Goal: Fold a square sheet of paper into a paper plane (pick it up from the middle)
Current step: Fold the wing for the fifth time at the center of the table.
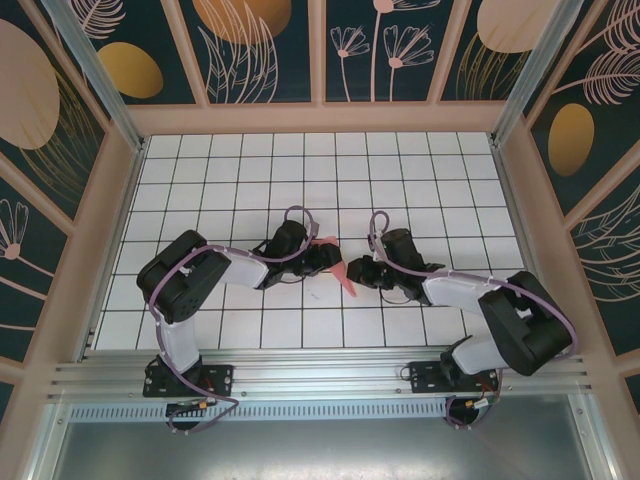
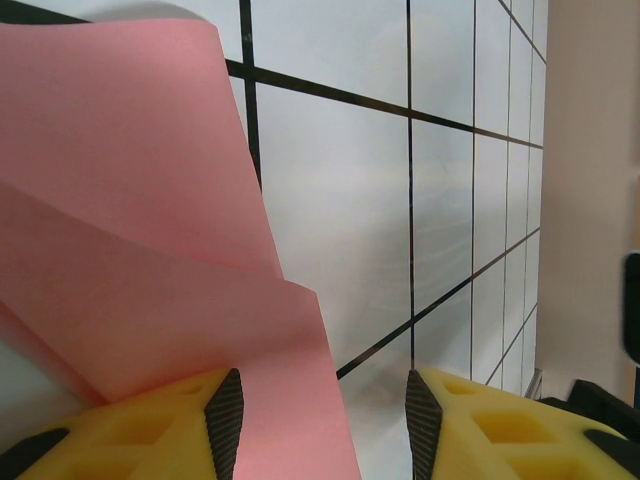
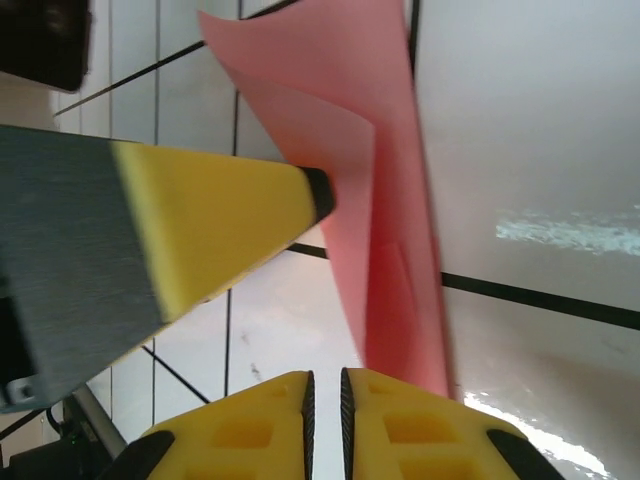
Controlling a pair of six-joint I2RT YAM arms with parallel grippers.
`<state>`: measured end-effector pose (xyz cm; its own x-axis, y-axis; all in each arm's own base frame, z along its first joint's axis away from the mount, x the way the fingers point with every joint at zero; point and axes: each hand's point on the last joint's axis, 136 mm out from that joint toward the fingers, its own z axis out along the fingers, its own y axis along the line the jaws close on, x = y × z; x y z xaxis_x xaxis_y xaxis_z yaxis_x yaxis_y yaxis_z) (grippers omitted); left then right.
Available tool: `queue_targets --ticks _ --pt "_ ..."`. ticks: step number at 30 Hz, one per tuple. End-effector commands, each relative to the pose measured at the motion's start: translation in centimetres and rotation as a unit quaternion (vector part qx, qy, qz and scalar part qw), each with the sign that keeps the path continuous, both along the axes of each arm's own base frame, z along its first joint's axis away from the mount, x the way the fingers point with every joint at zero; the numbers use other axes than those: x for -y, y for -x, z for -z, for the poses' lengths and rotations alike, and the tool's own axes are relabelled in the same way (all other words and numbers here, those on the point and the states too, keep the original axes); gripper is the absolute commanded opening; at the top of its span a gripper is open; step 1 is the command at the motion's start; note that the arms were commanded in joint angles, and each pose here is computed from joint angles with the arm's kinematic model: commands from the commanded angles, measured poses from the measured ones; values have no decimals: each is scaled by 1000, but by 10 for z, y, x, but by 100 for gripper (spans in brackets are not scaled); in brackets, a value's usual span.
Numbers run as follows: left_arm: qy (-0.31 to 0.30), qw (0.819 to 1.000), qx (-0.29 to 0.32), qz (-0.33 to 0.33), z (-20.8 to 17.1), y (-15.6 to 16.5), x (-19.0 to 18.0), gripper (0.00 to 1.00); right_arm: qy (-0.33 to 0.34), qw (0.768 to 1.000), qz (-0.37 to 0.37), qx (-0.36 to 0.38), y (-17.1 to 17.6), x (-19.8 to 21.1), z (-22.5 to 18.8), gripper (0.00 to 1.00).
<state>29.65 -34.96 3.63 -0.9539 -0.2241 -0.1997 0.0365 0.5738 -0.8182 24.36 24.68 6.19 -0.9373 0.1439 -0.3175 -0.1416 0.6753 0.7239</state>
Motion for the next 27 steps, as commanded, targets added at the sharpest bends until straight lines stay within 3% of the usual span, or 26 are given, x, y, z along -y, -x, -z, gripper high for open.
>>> queue_targets --ticks 1,4,7,15,27 --pt "-61 998 -29 -10 40 1 -14 50 -5 999 -34 4 4 -8 -13 15" --pt "-62 998 -28 -8 40 0 -13 50 -39 996 -76 -3 12 -23 -17 6" --pt "-63 998 -30 -4 41 1 -12 50 -28 997 -75 -15 9 -24 -7 2" --pt "-69 997 -33 0 44 3 -13 49 16 995 -65 -75 6 -12 32 0" --pt "-86 995 -40 7 52 2 -13 48 15 992 -50 -113 16 7 57 0"
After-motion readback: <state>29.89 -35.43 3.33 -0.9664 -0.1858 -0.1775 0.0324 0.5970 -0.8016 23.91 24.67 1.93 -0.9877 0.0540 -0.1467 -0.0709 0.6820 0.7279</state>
